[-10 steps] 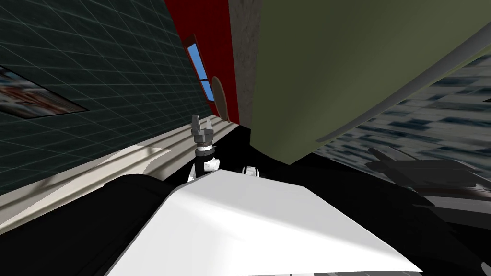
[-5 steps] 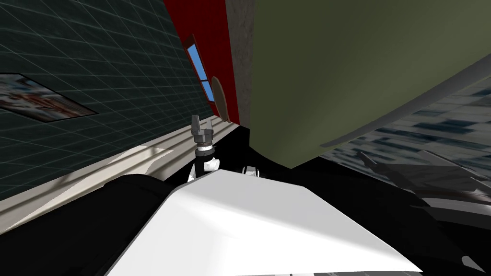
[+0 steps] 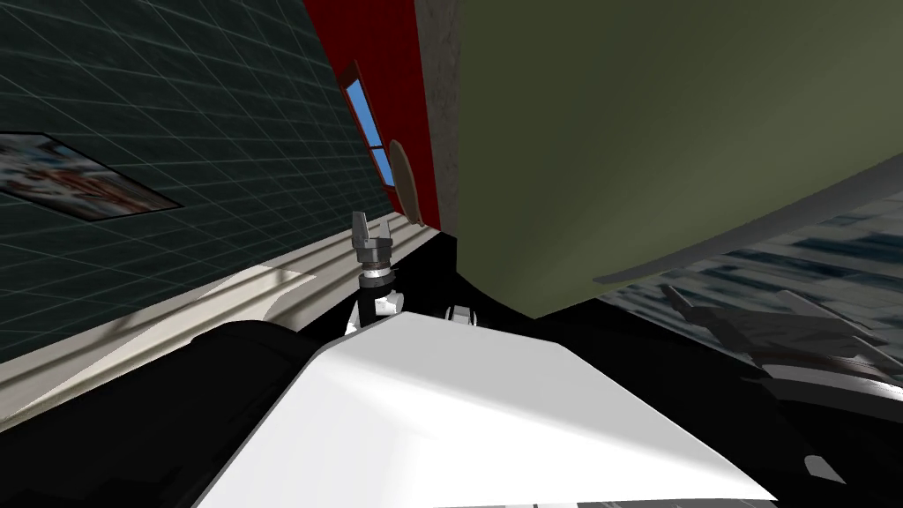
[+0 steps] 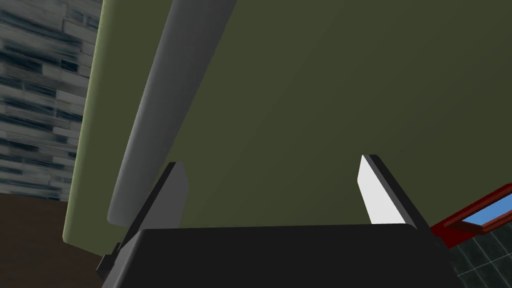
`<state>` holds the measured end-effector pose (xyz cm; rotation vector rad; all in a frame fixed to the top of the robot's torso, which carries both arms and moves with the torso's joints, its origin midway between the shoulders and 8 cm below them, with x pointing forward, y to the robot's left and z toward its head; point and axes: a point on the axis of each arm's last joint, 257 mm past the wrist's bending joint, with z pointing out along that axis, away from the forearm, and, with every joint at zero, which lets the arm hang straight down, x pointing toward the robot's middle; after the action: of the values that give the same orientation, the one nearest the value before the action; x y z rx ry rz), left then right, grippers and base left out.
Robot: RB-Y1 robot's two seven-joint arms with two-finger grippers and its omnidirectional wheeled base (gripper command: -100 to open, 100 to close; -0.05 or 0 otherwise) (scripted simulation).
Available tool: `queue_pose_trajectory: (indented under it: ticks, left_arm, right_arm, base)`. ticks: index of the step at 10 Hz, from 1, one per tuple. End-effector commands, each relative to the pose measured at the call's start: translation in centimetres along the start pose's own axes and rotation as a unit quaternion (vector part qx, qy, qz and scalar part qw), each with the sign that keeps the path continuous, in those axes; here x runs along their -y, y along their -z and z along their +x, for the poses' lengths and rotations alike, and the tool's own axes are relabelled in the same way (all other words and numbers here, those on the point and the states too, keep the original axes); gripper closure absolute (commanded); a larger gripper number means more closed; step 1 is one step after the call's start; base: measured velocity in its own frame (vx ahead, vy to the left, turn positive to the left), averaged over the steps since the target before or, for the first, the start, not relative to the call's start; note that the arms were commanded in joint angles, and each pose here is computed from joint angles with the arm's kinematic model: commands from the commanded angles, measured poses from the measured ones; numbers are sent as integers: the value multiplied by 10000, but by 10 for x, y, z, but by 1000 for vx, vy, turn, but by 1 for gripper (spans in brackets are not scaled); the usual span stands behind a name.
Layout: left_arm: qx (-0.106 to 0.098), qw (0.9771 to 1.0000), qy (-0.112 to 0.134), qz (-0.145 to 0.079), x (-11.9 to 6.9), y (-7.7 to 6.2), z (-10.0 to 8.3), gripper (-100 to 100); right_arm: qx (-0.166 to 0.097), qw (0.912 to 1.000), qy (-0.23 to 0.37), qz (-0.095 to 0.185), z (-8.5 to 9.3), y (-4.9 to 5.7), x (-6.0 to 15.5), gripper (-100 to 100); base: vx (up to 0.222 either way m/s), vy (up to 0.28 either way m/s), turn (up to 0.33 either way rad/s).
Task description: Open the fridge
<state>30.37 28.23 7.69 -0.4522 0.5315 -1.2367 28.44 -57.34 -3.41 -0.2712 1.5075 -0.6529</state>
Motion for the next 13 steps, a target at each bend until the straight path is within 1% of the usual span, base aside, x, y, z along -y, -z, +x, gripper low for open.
queue_pose_trajectory:
  ticks: [1, 6, 7, 8, 9, 10, 11, 13]
  left_arm:
    - [0, 10000, 0, 0, 0, 0, 0, 0]
    - [0, 10000, 0, 0, 0, 0, 0, 0]
    - [0, 10000, 0, 0, 0, 0, 0, 0]
    - [1, 10000, 1, 0, 0, 0, 0, 0]
    - [0, 10000, 1, 0, 0, 0, 0, 0]
    - [1, 10000, 1, 1, 0, 0, 0, 0]
    - [1, 10000, 1, 1, 0, 0, 0, 0]
    - [3, 10000, 4, 2, 0, 0, 0, 0]
  right_arm:
    - [-165, 9996, -55, 223, 24, -1, 7, -100]
    - [-522, 9967, -179, 594, 75, -3, 12, -100]
    - [-467, 9973, -167, 545, 69, -3, 12, -100]
    - [-501, 9969, -189, 577, 70, -3, 17, -100]
    - [-488, 9971, -171, 561, 69, -3, 14, -100]
    - [-490, 9970, -177, 566, 69, -3, 15, 100]
    - [-552, 9960, -179, 682, 73, 2, 23, 100]
    - [-679, 9937, -171, 877, 80, 12, 35, 100]
  base:
    - [155, -104, 61]
    - [154, -120, 72]
    - [83, -57, 21]
    - [102, -54, 46]
    - [63, -34, 19]
    - [11, -11, -20]
    - [-10, 130, -81]
    - [-66, 343, -176]
